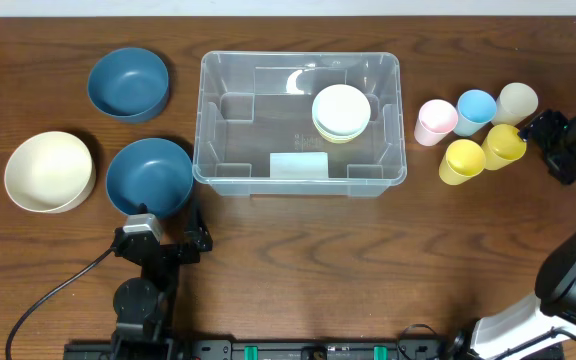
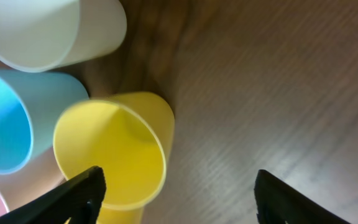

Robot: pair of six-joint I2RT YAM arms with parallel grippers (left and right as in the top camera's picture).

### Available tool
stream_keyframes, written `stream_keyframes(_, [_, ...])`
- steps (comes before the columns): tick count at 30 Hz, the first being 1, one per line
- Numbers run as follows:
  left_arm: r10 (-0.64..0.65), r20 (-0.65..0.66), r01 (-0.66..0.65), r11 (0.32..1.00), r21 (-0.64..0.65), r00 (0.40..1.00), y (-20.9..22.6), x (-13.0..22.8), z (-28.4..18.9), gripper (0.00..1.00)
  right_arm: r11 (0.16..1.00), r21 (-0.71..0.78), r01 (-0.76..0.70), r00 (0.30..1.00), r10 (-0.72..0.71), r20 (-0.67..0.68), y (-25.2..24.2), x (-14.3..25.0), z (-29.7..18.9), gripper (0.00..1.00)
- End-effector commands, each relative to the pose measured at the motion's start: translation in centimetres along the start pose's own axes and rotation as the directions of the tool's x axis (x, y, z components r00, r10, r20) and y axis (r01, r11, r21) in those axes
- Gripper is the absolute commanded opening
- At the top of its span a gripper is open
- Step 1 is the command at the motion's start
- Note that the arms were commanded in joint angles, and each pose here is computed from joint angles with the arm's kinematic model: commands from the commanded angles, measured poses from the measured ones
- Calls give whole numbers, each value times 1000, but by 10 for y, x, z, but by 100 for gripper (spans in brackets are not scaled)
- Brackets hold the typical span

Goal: Pack container
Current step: 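Move the right gripper to the yellow cup and grasp its rim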

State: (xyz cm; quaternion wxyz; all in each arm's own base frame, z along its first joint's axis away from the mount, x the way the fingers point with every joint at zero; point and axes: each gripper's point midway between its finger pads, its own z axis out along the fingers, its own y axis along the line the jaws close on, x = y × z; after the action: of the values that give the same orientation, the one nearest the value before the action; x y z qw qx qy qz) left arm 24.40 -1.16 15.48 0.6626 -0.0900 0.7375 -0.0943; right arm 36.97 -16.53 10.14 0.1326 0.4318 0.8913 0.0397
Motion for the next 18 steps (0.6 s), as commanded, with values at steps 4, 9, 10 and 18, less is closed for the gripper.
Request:
stream_keyframes(4, [17,-43,-18,999,-34,999,9,16,1,98,999,-27,30,1000,-30,4,12,-4,16,70])
stream_keyframes(9, [17,-43,-18,999,-34,999,9,16,1,98,998,-39,51,999,-52,-5,22,-1,28,67])
stream_keyframes(10, [17,-43,-18,999,-34,999,9,16,1,98,998,-38,58,998,-58,-9,24,1,30,67])
stream_keyframes(18, [17,-43,-18,999,-34,999,9,16,1,98,995,-26,93,994,-94,-52,35,15,47,49])
